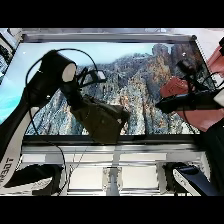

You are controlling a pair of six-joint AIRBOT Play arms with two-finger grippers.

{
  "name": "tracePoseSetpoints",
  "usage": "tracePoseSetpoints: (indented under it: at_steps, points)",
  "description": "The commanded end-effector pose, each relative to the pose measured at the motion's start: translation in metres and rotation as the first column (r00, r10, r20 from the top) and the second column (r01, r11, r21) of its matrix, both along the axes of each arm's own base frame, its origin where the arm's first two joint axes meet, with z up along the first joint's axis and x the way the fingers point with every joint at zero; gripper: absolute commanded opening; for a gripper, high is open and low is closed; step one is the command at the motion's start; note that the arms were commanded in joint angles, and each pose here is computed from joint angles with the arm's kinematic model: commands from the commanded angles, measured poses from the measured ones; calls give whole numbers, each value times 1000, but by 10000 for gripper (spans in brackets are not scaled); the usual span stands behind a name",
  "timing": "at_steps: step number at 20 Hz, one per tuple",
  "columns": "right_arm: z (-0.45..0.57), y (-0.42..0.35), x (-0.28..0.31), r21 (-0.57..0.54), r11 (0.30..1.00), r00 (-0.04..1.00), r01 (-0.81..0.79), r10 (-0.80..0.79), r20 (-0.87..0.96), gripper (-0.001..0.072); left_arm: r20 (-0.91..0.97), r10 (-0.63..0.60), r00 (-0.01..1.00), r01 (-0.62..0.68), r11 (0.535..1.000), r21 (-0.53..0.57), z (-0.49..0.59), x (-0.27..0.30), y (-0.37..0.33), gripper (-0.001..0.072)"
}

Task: Fold the clothes and pants, and hang the long-sleeved shirts on hangers.

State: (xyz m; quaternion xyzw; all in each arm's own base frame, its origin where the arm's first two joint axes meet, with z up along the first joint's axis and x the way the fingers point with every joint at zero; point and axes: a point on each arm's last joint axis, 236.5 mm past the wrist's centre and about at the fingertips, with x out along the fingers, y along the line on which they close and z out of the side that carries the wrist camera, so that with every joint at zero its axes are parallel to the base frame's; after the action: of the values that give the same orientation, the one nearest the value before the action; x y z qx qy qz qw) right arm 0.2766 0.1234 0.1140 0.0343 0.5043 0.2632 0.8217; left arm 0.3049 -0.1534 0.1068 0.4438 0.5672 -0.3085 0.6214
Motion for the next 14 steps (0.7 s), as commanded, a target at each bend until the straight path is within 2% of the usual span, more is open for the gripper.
tracePoseSetpoints:
  at_steps: [1, 2, 3, 6, 7, 12, 14]
  points:
    - [-40, 32, -7, 174, 985, 999, -9, 14, -29, 71, -83, 63, 995, -58, 996, 61, -27, -10, 24, 43]
    - [-44, 47, -8, 252, 967, 999, -28, 33, -15, 119, -93, 71, 993, -65, 995, 69, -28, -12, 27, 43]
    - [-44, 61, -10, 335, 941, 998, -54, 55, 6, 225, -99, 75, 992, -68, 995, 74, -27, -13, 28, 43]
    - [-49, 84, 2, 481, 874, 997, -71, 72, 17, 304, -142, 94, 985, -81, 992, 98, -27, -25, 33, 42]
    - [-54, 89, 8, 515, 855, 997, -58, 73, -10, 380, -142, 109, 984, -95, 990, 100, -27, -25, 34, 43]
    - [-90, 120, 45, 570, 815, 965, -105, 222, -139, 439, -153, 120, 981, -104, 989, 109, -26, -29, 35, 43]
    - [-107, 120, 70, 544, 834, 953, -95, 233, -191, 439, -145, 118, 982, -103, 989, 104, -27, -27, 34, 43]
